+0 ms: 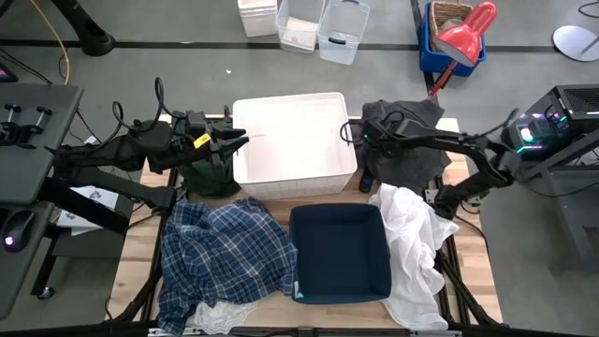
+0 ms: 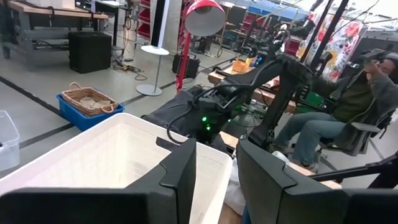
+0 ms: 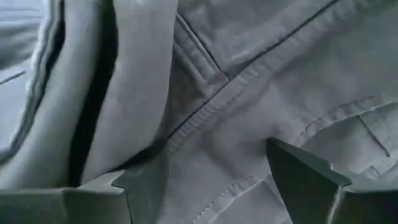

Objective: Sort clothes
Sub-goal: Put the gray shorts into the white laundry bin

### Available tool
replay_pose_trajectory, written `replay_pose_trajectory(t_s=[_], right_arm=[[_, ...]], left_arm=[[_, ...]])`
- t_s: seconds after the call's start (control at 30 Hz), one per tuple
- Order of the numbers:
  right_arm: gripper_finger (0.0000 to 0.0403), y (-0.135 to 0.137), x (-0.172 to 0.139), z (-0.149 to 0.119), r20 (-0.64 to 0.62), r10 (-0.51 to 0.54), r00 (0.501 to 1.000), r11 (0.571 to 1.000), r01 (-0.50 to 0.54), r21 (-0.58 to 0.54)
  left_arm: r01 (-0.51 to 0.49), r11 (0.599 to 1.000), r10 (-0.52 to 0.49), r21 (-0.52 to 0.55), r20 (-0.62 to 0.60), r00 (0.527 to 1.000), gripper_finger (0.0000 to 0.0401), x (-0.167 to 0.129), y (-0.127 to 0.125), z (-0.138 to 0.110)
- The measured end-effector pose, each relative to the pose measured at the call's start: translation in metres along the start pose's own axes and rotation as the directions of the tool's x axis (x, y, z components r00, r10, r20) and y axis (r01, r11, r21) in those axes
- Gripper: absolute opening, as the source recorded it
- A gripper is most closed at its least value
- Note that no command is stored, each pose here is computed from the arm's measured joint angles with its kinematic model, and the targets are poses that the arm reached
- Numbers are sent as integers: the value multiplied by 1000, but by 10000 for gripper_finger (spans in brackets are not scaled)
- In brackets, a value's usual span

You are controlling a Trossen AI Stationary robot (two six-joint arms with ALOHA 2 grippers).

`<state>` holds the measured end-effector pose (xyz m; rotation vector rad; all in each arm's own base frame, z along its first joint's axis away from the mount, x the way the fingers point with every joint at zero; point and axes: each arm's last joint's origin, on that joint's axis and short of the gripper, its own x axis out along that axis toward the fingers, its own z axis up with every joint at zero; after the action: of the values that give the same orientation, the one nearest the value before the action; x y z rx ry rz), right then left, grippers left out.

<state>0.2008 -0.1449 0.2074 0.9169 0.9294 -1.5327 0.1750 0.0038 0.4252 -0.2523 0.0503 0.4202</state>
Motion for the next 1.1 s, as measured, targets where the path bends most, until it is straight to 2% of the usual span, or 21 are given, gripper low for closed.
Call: replay_pose_trajectory(t_s=[0.1, 0.2, 0.27, 0.37, 0.5, 0.67, 0.77, 0.93, 1.03, 1.1], right_arm=[[263, 6, 10, -2, -19, -32, 999, 999, 32, -27], [261, 13, 21, -4, -32, -56, 998, 992, 52, -116], [245, 16, 29, -6, -56, -77, 996, 986, 67, -154], [180, 20, 39, -9, -86, -108, 990, 977, 90, -194], [33, 24, 43, -15, -89, -128, 988, 955, 99, -280], [9, 17, 25, -19, -55, -108, 993, 942, 84, -325], [6, 8, 1, -19, 2, -55, 999, 945, 52, -322], [3, -17, -45, -22, 116, 83, 990, 968, -52, -244], [3, -36, -74, -25, 179, 211, 961, 965, -177, -191], [2, -50, -94, -26, 229, 330, 916, 939, -295, -174]], left_arm=[[-2, 1000, 2, 4, -7, 1000, 106, 0, 0, -1], [-3, 1000, 3, 7, -13, 1000, 106, 0, 0, -1], [-4, 1000, 4, 8, -16, 1000, 106, 0, 0, -2], [-4, 1000, 4, 8, -17, 1000, 106, 0, 0, -2], [-4, 1000, 4, 7, -16, 1000, 106, 0, 0, -2], [-3, 1000, 3, 7, -16, 1000, 106, 0, 0, -2], [-3, 1000, 3, 7, -15, 1000, 106, 0, 0, -2], [-3, 1000, 3, 6, -14, 1000, 106, 0, 0, -2], [-3, 1000, 3, 6, -14, 1000, 106, 0, 0, -2], [-3, 1000, 3, 6, -14, 1000, 106, 0, 0, -2]])
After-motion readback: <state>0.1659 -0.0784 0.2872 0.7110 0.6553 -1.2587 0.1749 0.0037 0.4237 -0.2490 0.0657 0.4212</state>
